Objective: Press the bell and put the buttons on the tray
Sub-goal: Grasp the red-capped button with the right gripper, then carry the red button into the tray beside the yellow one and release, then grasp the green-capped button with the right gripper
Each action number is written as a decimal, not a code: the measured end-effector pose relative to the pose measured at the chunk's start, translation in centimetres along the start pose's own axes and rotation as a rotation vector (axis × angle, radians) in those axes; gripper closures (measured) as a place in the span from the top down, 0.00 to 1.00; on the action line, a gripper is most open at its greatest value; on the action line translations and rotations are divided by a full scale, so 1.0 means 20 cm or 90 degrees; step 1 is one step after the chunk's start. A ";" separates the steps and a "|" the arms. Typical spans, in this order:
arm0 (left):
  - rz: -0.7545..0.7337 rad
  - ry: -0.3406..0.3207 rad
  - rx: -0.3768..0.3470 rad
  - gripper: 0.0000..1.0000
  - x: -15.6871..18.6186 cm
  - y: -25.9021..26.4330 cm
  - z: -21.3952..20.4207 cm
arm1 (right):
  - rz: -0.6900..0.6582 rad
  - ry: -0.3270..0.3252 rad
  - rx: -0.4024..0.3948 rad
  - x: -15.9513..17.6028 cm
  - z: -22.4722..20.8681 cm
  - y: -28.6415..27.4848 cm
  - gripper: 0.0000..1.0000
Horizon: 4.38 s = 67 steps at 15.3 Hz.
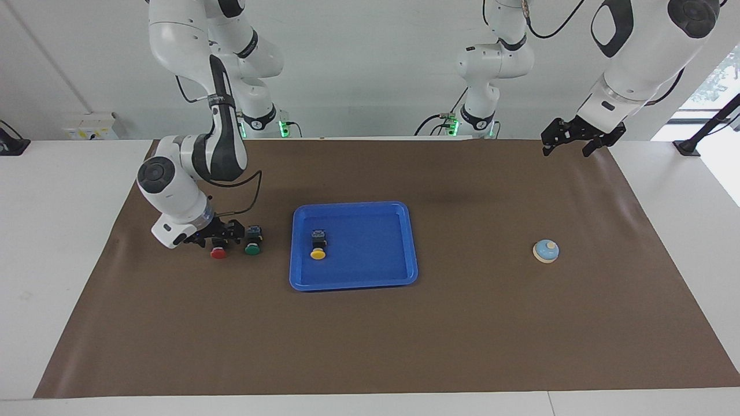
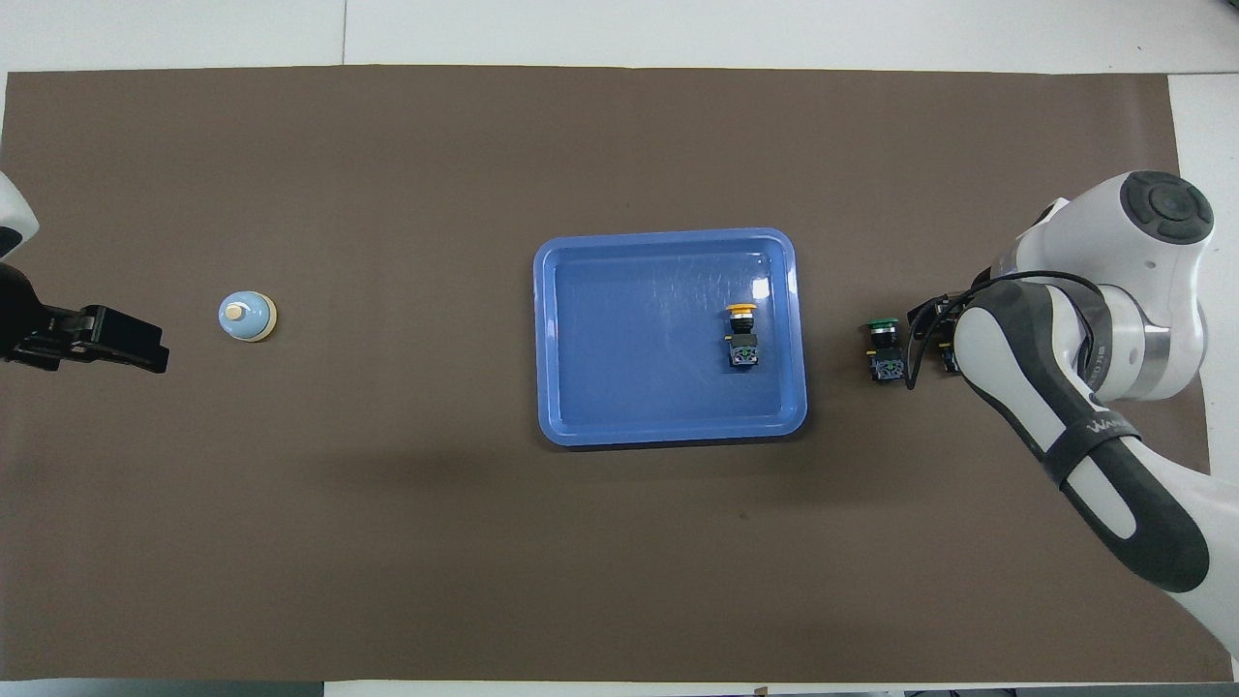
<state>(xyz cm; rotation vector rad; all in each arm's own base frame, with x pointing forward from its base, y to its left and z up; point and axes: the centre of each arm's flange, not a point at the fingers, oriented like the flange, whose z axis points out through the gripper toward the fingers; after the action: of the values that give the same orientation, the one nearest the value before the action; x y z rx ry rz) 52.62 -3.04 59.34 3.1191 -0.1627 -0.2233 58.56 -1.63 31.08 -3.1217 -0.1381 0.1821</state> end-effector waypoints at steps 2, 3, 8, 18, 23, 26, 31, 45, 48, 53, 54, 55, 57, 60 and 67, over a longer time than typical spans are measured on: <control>0.000 0.000 0.000 1.00 0.00 0.00 0.00 | -0.037 0.014 -0.002 -0.02 0.04 0.01 1.00; 0.000 0.000 0.000 1.00 0.00 0.00 0.00 | -0.060 0.019 -0.003 -0.03 0.06 0.03 1.00; 0.000 0.000 0.000 1.00 0.00 0.00 0.00 | -0.079 0.027 -0.004 -0.05 0.07 0.06 0.82; 0.000 0.000 0.000 1.00 0.00 0.00 0.00 | -0.068 0.053 -0.004 0.03 -0.06 -0.15 0.40; 0.000 0.000 0.000 1.00 0.00 0.00 0.00 | 0.008 0.058 0.002 0.12 -0.49 -0.89 0.40; 0.000 0.000 0.000 1.00 0.00 0.00 0.00 | 0.053 0.046 0.034 0.11 -0.43 -1.26 0.40; 0.000 0.000 0.000 1.00 0.00 0.00 0.00 | 0.041 0.043 0.048 0.15 -0.24 -1.56 0.40; 0.000 0.000 0.000 1.00 0.00 0.00 0.00 | 0.053 0.062 0.058 0.10 0.00 -1.66 0.56; 0.000 0.000 0.000 1.00 0.00 0.00 0.00 | 0.054 0.044 0.051 0.10 -0.03 -1.65 0.88; 0.000 0.000 0.000 1.00 0.00 0.00 0.00 | 0.058 0.028 0.024 0.18 -0.38 -1.36 1.00; 0.000 0.000 0.000 1.00 0.00 0.00 0.00 | 0.059 0.030 0.019 0.19 -0.41 -1.26 1.00; 0.000 0.000 0.000 1.00 0.00 0.00 0.00 | 0.060 0.028 0.017 0.20 -0.42 -1.16 1.00; 0.000 0.000 0.000 1.00 0.00 0.00 0.00 | 0.065 0.013 0.012 0.20 -0.37 -1.01 1.00; 0.000 0.000 0.000 1.00 0.00 0.00 0.00 | 0.080 -0.009 0.000 0.14 -0.27 -0.82 1.00; 0.000 0.000 0.000 1.00 0.00 0.00 0.00 | 0.108 -0.001 0.003 -0.02 -0.03 -0.54 1.00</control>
<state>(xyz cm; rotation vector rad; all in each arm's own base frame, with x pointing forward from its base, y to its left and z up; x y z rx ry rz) 52.61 -3.04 59.34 3.1192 -0.1625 -0.2233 57.29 9.18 31.84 -3.1268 0.1278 0.1852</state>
